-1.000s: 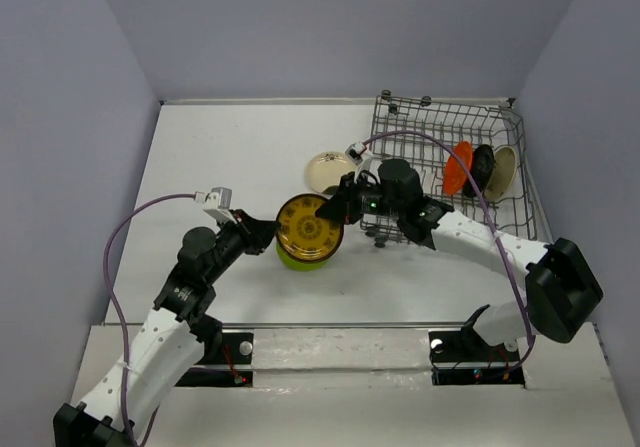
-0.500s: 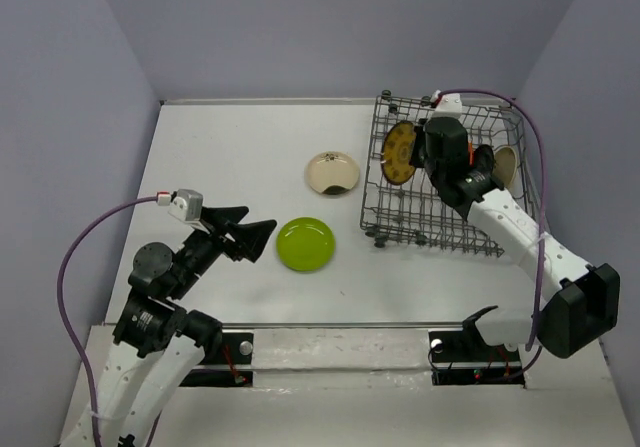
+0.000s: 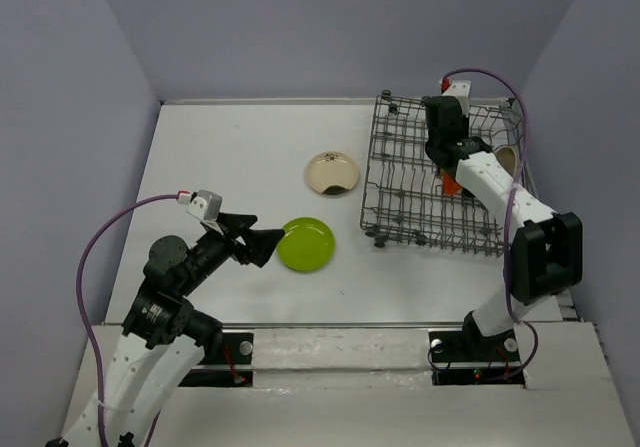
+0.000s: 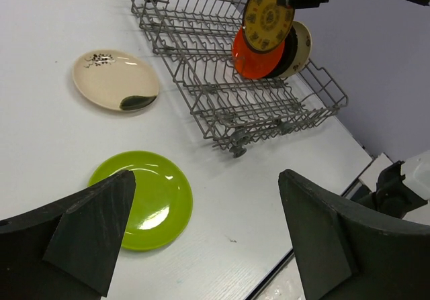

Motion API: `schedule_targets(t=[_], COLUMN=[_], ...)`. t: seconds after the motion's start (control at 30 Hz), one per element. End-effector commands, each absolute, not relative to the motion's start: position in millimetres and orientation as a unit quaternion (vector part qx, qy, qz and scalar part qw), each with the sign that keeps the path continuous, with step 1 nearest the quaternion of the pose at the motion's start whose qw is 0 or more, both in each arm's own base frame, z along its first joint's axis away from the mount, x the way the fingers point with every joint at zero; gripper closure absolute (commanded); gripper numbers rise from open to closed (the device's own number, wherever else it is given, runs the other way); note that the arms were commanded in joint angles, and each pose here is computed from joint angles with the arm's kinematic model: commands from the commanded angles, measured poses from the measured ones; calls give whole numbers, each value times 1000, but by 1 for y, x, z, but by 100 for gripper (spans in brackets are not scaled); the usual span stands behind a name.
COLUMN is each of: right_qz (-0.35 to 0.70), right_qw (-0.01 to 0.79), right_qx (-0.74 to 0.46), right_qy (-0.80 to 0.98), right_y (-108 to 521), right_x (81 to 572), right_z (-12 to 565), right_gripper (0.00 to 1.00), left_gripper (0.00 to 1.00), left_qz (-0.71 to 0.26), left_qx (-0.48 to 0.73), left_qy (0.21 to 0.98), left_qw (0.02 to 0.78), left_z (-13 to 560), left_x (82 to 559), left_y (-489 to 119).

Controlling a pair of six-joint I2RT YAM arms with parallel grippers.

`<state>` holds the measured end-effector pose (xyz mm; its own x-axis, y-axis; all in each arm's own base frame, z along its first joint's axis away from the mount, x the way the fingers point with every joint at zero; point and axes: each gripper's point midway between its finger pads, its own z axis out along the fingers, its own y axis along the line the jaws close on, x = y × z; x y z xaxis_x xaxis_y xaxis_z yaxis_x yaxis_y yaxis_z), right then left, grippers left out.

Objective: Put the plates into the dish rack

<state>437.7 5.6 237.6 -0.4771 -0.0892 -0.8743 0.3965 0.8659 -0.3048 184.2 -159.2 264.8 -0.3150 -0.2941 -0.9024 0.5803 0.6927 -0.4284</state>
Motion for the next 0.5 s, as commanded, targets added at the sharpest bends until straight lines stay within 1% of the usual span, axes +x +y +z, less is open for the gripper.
schedule_targets(t=[0.0,0.2,0.47], right_qz=[-272,-257,-234], right_qw=[500,485,455], right_qx=[96,86,81], right_qy=[816,832,855], right_y=[2,14,25], right_x=[457,477,480], right_z=[243,216,171], right_gripper=[93,93,93], left_gripper=[1,1,1], left_qz=[-393,-395,-396], left_qx=[126,130,129], left_qy=[689,689,690], left_qw=[596,594,592], left_z=[280,280,280], left_x=[179,178,178], left_y=[-165,-166,-167])
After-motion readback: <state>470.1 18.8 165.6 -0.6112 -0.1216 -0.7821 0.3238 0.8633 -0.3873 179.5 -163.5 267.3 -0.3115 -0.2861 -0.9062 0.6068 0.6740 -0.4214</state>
